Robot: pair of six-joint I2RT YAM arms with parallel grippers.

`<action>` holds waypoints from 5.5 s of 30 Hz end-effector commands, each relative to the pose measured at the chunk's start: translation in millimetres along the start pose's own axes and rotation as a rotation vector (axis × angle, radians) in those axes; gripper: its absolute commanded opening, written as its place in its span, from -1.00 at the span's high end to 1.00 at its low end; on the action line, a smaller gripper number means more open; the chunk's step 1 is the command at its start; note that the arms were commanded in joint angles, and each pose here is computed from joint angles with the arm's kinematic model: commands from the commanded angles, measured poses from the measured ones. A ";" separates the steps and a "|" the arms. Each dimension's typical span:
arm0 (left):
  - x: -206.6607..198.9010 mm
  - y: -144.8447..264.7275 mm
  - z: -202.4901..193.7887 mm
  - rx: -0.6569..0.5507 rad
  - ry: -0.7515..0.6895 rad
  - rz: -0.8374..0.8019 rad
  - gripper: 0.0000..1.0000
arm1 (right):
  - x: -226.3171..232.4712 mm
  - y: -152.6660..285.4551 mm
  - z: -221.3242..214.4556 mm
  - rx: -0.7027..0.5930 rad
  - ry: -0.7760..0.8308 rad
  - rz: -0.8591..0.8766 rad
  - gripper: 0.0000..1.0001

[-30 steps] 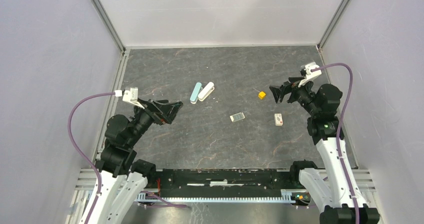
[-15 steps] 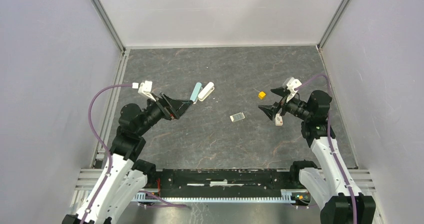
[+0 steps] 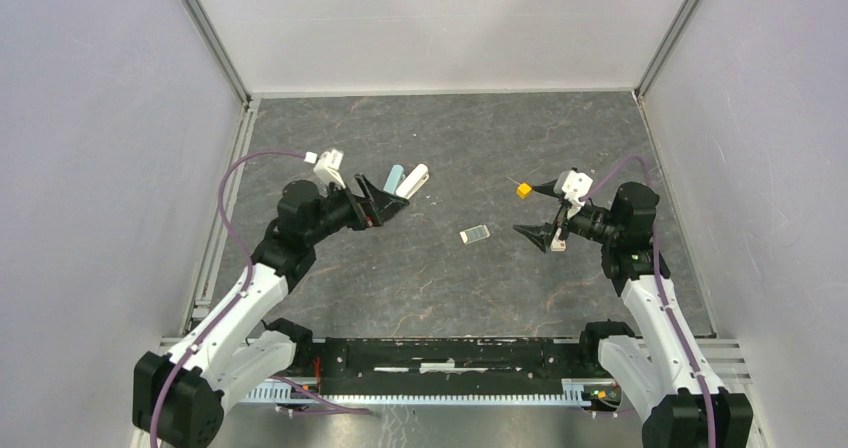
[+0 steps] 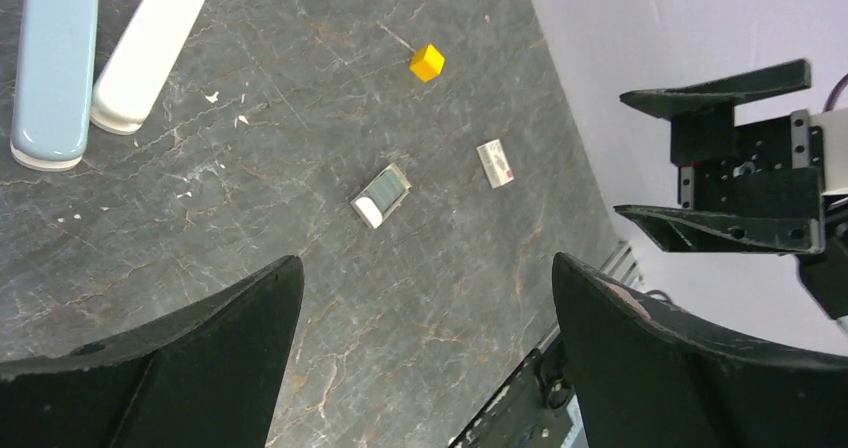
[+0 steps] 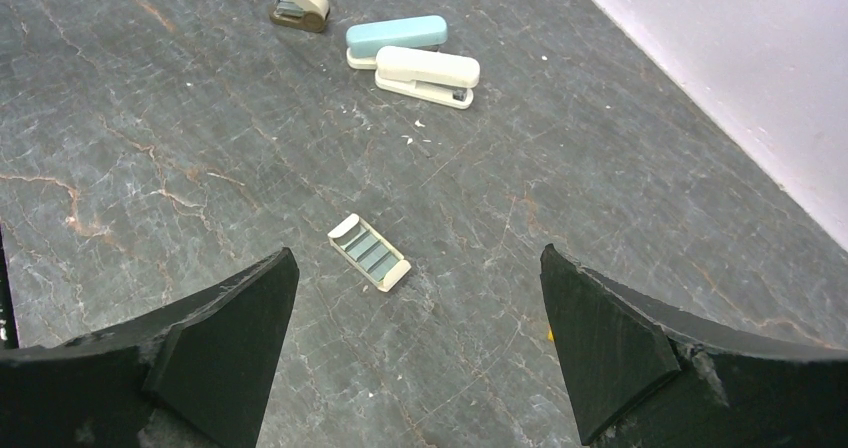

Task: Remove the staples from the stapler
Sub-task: Pick up the stapler from the center of the board, then unload the staple at the center of the board.

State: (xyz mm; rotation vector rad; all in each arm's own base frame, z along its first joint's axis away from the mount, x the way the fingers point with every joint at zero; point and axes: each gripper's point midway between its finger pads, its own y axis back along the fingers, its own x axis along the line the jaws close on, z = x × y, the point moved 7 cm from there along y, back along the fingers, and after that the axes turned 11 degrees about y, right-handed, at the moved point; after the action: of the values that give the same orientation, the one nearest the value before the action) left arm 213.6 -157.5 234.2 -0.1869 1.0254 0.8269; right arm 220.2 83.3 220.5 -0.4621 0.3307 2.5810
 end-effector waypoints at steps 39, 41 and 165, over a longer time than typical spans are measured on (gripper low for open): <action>5.3 -112.9 18.7 0.133 -0.457 0.149 -1.00 | -2.5 -0.2 -23.0 0.110 -0.015 -0.025 -0.96; 2.6 -118.1 21.1 0.149 -0.445 0.123 -1.00 | -2.8 -0.1 -22.5 0.112 -0.014 -0.028 -0.96; 3.0 -48.9 -99.1 0.165 -0.872 -0.290 0.96 | 48.5 -33.1 -27.2 -0.025 -0.045 0.250 -0.96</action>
State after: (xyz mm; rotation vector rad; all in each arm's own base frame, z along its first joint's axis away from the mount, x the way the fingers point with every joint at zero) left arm 182.1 -230.8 144.5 0.2473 0.3434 0.5343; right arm 206.8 121.2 170.4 -0.3369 0.3823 2.8127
